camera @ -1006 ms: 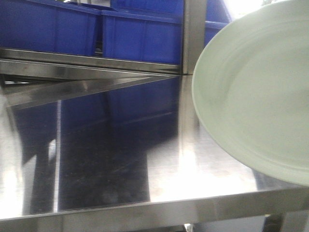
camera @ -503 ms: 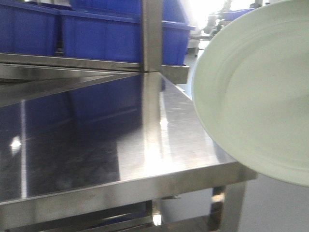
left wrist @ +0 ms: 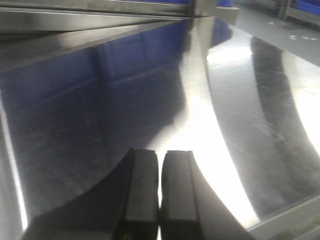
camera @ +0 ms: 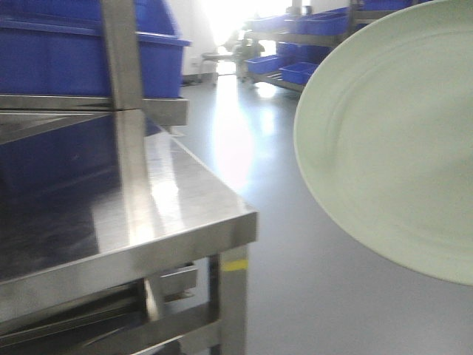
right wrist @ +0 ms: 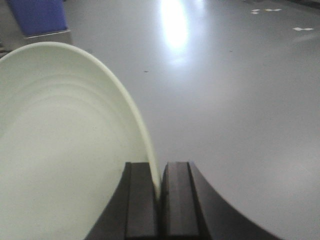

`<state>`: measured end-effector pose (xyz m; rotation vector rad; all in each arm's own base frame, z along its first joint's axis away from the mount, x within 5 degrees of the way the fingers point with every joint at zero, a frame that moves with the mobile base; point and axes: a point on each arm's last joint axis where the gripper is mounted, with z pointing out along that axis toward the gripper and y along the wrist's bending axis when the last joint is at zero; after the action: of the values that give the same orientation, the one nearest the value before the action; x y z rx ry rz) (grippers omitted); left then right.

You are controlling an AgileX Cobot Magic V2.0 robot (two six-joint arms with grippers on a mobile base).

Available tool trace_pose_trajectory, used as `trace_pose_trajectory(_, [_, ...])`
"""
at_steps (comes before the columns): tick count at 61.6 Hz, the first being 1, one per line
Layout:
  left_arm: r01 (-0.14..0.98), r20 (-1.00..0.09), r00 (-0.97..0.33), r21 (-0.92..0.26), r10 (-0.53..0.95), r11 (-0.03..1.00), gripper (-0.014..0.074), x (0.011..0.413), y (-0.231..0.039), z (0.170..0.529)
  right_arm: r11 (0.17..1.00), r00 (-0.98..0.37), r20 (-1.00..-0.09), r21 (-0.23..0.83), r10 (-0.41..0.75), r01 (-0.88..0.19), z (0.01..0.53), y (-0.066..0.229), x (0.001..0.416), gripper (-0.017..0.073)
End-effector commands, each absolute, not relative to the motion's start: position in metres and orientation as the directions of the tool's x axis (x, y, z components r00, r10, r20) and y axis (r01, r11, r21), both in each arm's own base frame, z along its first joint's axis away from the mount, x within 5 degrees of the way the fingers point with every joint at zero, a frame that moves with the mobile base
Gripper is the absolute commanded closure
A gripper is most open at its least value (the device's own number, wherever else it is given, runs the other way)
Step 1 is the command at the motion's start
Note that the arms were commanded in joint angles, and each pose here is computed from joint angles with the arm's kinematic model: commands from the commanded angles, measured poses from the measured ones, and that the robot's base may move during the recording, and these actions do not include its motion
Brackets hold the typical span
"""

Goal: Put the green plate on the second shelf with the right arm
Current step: 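Drive the base to the blue-bin shelf holding the plate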

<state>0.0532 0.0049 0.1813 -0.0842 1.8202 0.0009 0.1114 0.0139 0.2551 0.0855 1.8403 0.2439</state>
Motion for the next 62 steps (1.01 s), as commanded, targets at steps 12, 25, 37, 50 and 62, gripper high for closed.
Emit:
trace_pose_trajectory(12, [-0.038,-0.980,-0.192,-0.043,-0.049,0.998,0.0470,0.0542,0.0036,0.1778,0.973,-0.147,-0.968,0.218,0.205,-0.077,0.2754,0.0123,0.1143,0.0503])
trace_pose_trajectory(25, [-0.038,-0.980,-0.192,-0.043,-0.049,0.998,0.0470,0.0542,0.0036,0.1778,0.973,-0.147,-0.968,0.218,0.205,-0.077,0.2754,0.0123,0.1143,0.0503])
trace_pose_trajectory(37, [-0.038,-0.980,-0.192,-0.043,-0.049,0.998,0.0470,0.0542,0.0036,0.1778,0.973,-0.147,-0.968,0.218,0.205,-0.077,0.2754,0.0123,0.1143,0.0503])
trace_pose_trajectory(50, [-0.038,-0.980,-0.192,-0.043,-0.049,0.998,0.0470,0.0542,0.0036,0.1778,0.973,-0.147,-0.968,0.218,0.205,-0.077,0.2754,0.0123,0.1143,0.0503])
trace_pose_trajectory(62, [-0.038,-0.980,-0.192,-0.043,-0.049,0.998,0.0470,0.0542,0.0036,0.1778,0.973,-0.146,-0.968,0.218,0.205,-0.077,0.2754,0.0123,0.1143,0.0503])
